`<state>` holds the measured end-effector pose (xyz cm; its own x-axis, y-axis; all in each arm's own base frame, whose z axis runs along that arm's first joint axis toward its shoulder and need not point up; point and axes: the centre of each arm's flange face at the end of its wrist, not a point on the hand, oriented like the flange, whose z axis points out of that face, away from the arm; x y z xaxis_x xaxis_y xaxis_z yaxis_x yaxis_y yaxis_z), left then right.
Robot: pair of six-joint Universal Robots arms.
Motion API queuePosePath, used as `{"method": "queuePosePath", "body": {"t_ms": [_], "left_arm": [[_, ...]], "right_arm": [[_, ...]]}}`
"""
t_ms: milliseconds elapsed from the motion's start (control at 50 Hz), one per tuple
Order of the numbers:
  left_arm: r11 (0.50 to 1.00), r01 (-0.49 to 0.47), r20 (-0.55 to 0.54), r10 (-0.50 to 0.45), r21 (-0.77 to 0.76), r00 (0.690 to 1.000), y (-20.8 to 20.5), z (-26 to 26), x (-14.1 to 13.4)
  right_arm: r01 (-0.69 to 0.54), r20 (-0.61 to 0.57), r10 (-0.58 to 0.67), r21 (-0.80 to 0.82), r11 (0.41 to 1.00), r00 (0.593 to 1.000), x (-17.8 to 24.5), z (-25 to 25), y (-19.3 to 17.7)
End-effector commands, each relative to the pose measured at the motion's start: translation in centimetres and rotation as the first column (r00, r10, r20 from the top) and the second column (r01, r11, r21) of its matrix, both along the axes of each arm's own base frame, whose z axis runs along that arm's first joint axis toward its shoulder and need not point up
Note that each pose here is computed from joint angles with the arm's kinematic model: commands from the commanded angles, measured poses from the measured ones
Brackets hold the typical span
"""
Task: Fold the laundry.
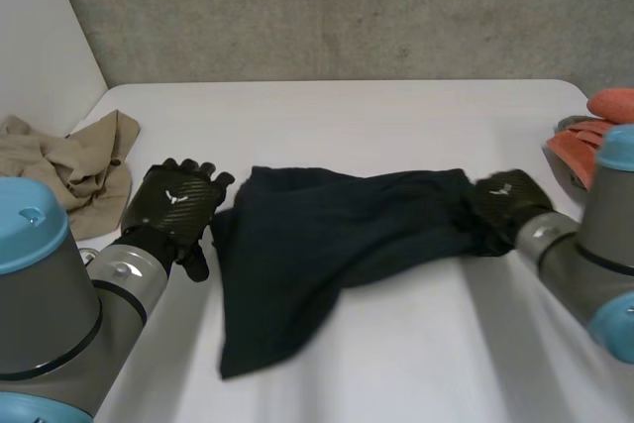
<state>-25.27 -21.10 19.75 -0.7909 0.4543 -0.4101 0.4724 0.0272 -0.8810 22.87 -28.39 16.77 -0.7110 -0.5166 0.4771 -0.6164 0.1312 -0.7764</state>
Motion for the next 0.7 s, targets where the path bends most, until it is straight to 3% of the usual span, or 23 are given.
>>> {"method": "queuePosePath", "body": {"t_ms": [20, 80, 180, 300, 320, 380, 400, 440, 460, 540, 600, 620, 680, 700], "left_arm": [[0.999, -0.042, -0.002, 0.042, -0.004, 0.999, -0.7, 0.2, 0.6], [0.999, -0.048, -0.007, 0.048, -0.012, 0.999, -1.0, 0.4, 0.8], [0.998, -0.05, -0.015, 0.049, -0.028, 0.999, -1.2, 0.7, 0.7], [0.998, -0.046, -0.021, 0.045, -0.031, 0.999, -1.0, 0.9, 0.5], [0.998, -0.047, -0.026, 0.046, -0.035, 0.999, -0.9, 1.0, 0.5], [0.998, -0.053, -0.033, 0.051, -0.037, 0.998, -0.9, 1.1, 0.6], [0.998, -0.053, -0.035, 0.052, -0.037, 0.998, -0.9, 1.1, 0.6], [0.998, -0.054, -0.037, 0.052, -0.034, 0.998, -0.8, 1.1, 0.6], [0.998, -0.057, -0.038, 0.056, -0.032, 0.998, -0.8, 1.1, 0.7], [0.998, -0.054, -0.039, 0.053, -0.033, 0.998, -0.7, 1.1, 0.6], [0.998, -0.053, -0.042, 0.051, -0.04, 0.998, -0.8, 1.3, 0.5], [0.998, -0.048, -0.047, 0.046, -0.05, 0.998, -0.9, 1.6, 0.3], [0.996, -0.043, -0.062, 0.039, -0.073, 0.997, -1.2, 2.2, -0.1], [0.996, -0.039, -0.07, 0.034, -0.084, 0.997, -1.4, 2.6, -0.4]], "right_arm": [[0.125, -0.174, -0.127, -0.018, 0.992, 0.977, -6.7, -0.5, -1.7], [0.123, -0.221, -0.14, -0.087, 0.989, 0.965, -7.6, 0.6, -2.6], [0.05, -0.17, -0.09, -0.227, 0.972, 0.981, -4.8, 3.3, -2.8], [-0.212, -0.124, 0.177, -0.386, 0.898, 0.976, 2.5, 5.3, 0.9], [-0.315, -0.126, 0.289, -0.414, 0.854, 0.949, 4.6, 5.1, 2.9], [-0.478, -0.142, 0.466, -0.428, 0.767, 0.873, 7.4, 3.9, 6.4], [-0.579, -0.157, 0.573, -0.421, 0.698, 0.805, 8.7, 2.9, 8.8], [-0.66, -0.165, 0.655, -0.383, 0.647, 0.738, 9.7, 1.2, 10.9], [-0.719, -0.174, 0.708, -0.32, 0.617, 0.685, 10.2, -0.8, 12.5], [-0.769, -0.226, 0.736, -0.241, 0.592, 0.637, 10.3, -2.2, 13.5], [-0.743, -0.214, 0.714, -0.269, 0.613, 0.667, 10.3, -0.9, 12.5], [-0.701, -0.172, 0.685, -0.285, 0.654, 0.708, 10.1, -0.1, 11.3], [-0.616, -0.054, 0.632, -0.3, 0.728, 0.773, 9.5, 1.7, 9.5], [-0.551, 0.056, 0.592, -0.302, 0.778, 0.804, 8.9, 3.4, 8.5]]}}
